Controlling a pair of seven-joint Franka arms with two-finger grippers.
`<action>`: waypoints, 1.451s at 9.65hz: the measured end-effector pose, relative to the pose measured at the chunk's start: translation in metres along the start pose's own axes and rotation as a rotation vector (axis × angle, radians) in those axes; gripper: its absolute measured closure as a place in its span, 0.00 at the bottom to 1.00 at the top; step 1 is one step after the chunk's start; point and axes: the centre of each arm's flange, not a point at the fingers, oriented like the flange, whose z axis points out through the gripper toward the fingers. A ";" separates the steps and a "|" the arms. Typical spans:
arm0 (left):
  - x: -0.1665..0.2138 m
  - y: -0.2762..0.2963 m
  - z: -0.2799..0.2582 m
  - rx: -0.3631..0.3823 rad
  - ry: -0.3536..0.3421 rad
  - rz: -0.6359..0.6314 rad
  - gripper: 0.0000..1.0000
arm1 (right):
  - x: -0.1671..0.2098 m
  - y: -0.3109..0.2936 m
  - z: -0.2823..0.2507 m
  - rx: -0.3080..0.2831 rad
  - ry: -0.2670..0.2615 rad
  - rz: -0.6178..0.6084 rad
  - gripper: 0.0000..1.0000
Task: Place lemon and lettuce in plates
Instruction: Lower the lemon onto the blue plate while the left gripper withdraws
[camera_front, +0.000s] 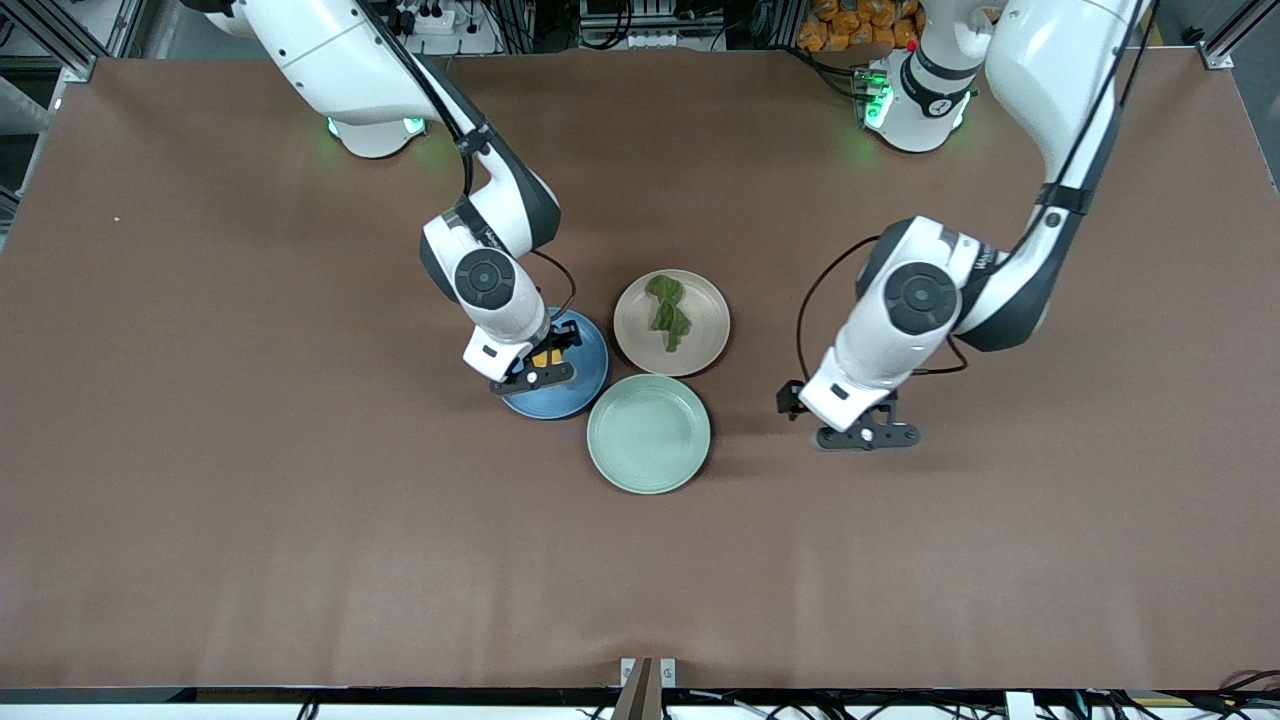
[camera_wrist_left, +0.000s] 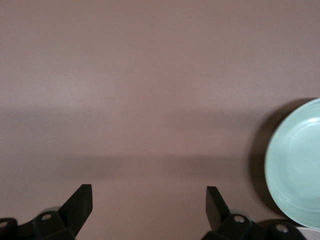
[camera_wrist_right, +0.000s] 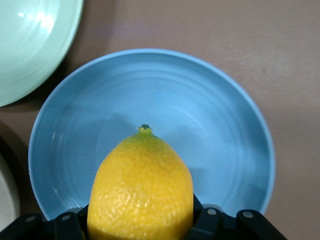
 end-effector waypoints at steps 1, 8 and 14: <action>0.003 -0.014 -0.007 0.015 -0.013 0.017 0.00 | -0.001 -0.002 0.006 0.000 -0.001 -0.001 0.42; -0.022 -0.078 -0.041 0.071 -0.077 0.111 0.00 | 0.000 0.002 0.024 -0.005 -0.014 0.007 0.41; -0.054 -0.104 -0.139 0.049 0.047 0.111 0.00 | 0.014 0.014 0.012 0.003 0.014 0.033 0.00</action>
